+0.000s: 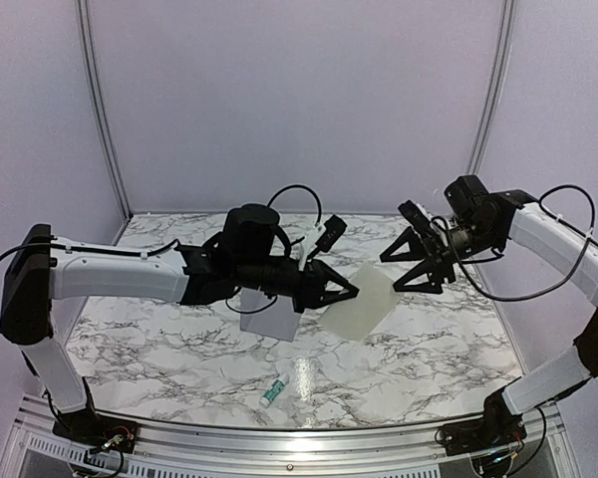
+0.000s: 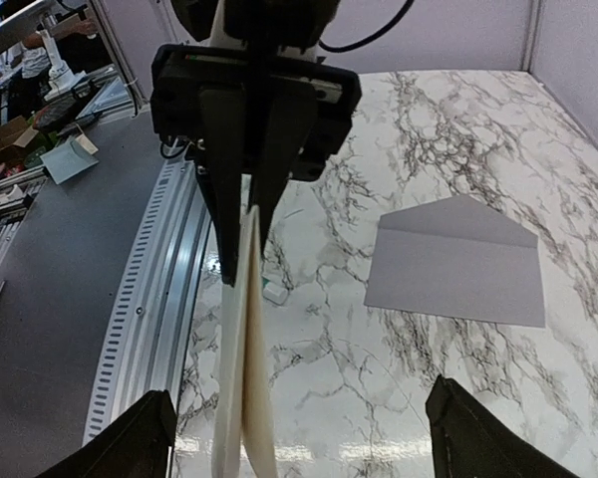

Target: Place the letter into the envelope and seal it

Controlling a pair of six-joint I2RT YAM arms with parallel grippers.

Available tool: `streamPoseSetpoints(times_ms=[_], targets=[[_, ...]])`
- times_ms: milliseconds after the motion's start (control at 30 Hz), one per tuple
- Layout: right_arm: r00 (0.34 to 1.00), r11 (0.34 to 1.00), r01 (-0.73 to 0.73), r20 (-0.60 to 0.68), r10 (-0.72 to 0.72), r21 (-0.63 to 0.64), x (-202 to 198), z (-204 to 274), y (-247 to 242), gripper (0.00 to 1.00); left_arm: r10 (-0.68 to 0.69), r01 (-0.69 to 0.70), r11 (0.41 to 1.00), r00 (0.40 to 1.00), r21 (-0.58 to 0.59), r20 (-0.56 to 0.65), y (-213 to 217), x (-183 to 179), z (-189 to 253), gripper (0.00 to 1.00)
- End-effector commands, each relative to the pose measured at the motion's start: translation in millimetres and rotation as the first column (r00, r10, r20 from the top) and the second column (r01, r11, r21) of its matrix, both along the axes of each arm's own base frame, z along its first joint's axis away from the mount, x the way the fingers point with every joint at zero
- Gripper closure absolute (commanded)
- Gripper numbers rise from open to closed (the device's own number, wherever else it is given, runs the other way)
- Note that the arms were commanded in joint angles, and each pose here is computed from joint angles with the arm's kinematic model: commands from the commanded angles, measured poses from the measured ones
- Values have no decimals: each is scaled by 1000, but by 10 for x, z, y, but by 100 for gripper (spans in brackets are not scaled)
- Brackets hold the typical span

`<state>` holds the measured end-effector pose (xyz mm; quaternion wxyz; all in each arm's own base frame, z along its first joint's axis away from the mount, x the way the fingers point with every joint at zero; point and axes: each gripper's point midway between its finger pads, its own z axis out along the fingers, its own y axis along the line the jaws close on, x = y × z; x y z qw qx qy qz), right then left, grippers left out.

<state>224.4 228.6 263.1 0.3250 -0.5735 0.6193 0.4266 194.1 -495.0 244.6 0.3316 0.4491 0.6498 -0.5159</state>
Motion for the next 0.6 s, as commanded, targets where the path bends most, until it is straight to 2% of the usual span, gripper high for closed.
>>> streamPoseSetpoints(times_ms=[0, 67, 167, 300, 467, 500, 533, 567], targets=[[996, 997, -70, -47, 71, 23, -182, -39, 215, 17, 17, -13, 991, 999, -136, 28, -18, -14, 430, 95], [994, 996, -89, -68, 91, 32, -229, -51, 257, 19, 20, -16, 989, 999, -144, 29, -29, -4, 443, 95], [990, 994, -101, -94, 104, 41, -244, -46, 289, 30, 25, -20, 988, 999, -155, 32, -43, 13, 463, 95], [987, 994, -107, -120, 111, 38, -233, -42, 298, 54, 29, -23, 987, 999, -157, 37, -54, 26, 460, 95], [982, 992, -119, -145, 123, 40, -248, -70, 301, 93, 31, -25, 988, 999, -152, 36, -53, 30, 433, 95], [981, 992, -121, -145, 126, 42, -253, -68, 298, 97, 33, -27, 988, 999, -150, 34, -53, 36, 421, 93], [982, 992, -123, -139, 127, 43, -256, -59, 298, 99, 37, -32, 989, 999, -146, 28, -53, 43, 403, 87], [983, 991, -125, -128, 129, 42, -259, -49, 295, 100, 42, -39, 989, 999, -142, 19, -52, 54, 382, 77]])
